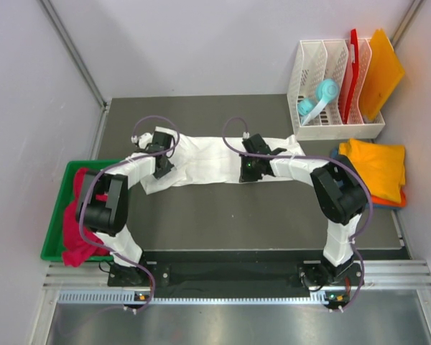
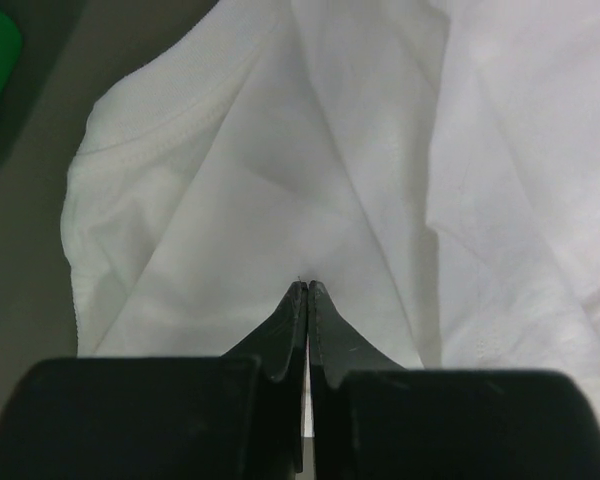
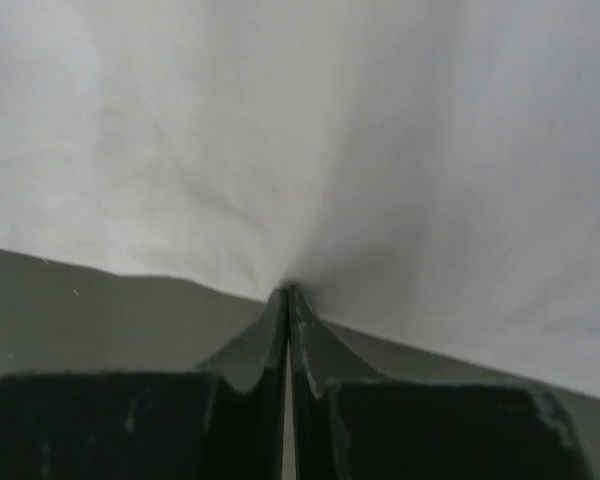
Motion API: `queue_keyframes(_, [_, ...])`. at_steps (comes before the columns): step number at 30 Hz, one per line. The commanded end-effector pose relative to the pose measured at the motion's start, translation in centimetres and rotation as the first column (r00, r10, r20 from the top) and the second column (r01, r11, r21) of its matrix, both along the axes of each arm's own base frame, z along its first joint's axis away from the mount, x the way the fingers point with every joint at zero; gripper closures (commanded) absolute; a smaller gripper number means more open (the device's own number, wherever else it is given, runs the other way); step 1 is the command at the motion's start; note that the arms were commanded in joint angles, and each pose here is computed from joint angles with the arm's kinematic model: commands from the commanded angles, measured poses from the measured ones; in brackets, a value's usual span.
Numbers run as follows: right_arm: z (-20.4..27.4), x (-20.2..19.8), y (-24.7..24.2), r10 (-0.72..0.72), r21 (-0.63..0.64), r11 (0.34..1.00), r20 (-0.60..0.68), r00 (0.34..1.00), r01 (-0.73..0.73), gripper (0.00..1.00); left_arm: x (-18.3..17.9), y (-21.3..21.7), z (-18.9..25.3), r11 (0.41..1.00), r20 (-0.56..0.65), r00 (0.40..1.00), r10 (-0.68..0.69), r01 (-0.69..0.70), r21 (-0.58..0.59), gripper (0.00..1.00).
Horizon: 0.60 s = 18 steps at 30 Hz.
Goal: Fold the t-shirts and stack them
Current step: Fold the tshirt
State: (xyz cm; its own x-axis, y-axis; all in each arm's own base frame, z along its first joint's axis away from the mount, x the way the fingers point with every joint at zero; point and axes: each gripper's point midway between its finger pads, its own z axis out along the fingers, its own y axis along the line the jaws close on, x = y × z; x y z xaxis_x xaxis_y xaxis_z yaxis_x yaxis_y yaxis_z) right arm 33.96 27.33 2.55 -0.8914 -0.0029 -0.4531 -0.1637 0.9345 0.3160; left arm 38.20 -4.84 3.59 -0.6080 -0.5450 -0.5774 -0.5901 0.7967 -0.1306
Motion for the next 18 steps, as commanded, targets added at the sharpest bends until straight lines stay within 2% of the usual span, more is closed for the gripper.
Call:
queue_keyframes(1, [-2.6,0.2,-0.8,-0.05,0.002,0.999,-0.061,0.997,0.05,1.0,2.1,0.0,1.6,1.0,0.061,0.998,0.003,-0.004,0.012,0.96])
queue_keyframes(7, [-3.6,-0.4,-1.1,-0.055,0.011,0.998,-0.086,0.995,0.056,1.0,3.3,0.1,1.7,1.0,0.062,0.998,0.007,-0.008,0.014,0.93])
queue_keyframes(14, [-3.6,-1.2,-1.5,-0.051,0.015,0.998,-0.098,0.994,0.053,1.0,5.0,-0.2,-0.4,1.0,0.011,1.0,0.006,-0.006,-0.003,0.93])
queue_keyframes(18, [-3.9,-1.7,-2.0,-0.042,-0.003,0.999,-0.104,0.994,0.042,1.0,6.3,-0.3,-0.5,1.0,0.027,0.999,0.025,-0.024,-0.008,0.93])
